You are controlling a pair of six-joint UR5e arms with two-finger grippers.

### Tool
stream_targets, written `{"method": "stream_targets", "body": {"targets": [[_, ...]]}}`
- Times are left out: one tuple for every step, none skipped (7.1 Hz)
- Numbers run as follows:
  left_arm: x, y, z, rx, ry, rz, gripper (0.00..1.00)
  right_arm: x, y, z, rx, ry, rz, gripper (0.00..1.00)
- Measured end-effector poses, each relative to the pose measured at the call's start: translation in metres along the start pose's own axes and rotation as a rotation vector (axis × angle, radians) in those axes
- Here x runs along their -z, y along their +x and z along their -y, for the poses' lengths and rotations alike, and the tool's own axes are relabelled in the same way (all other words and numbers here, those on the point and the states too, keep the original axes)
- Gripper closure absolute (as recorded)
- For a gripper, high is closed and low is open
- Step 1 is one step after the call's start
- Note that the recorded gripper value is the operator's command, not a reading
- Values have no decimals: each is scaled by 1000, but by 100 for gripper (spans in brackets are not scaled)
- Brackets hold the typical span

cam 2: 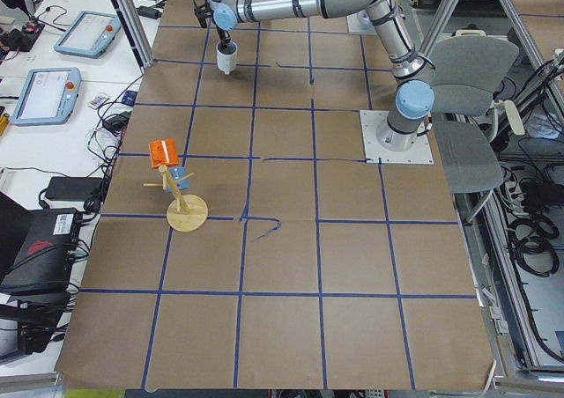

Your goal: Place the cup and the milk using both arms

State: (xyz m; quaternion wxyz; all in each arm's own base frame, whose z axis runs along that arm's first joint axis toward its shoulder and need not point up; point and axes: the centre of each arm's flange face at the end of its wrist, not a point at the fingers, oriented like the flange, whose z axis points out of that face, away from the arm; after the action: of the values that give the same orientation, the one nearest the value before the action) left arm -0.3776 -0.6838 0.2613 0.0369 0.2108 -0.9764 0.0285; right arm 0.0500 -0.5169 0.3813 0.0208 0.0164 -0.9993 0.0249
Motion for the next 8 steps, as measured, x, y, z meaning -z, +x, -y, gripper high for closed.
{"method": "stream_targets", "body": {"targets": [[-7,8,4,-4,7,-8,89,10,0,7,1,13,4,82],[-12,12,7,-6,15,-17,1,19,1,15,1,14,13,82],[-15,14,9,-19,23,-24,0,27,2,23,1,8,19,82],[-12,14,10,-56,30,-30,0,31,3,28,1,6,23,80],[-2,11,14,-95,42,-37,0,37,1,33,1,15,32,80],[17,6,19,-117,59,-50,0,42,-8,43,4,30,48,83],[43,-2,22,-158,70,-65,0,45,-29,60,7,45,55,83],[72,-17,20,-236,61,-67,0,49,-58,81,1,62,58,83]]}}
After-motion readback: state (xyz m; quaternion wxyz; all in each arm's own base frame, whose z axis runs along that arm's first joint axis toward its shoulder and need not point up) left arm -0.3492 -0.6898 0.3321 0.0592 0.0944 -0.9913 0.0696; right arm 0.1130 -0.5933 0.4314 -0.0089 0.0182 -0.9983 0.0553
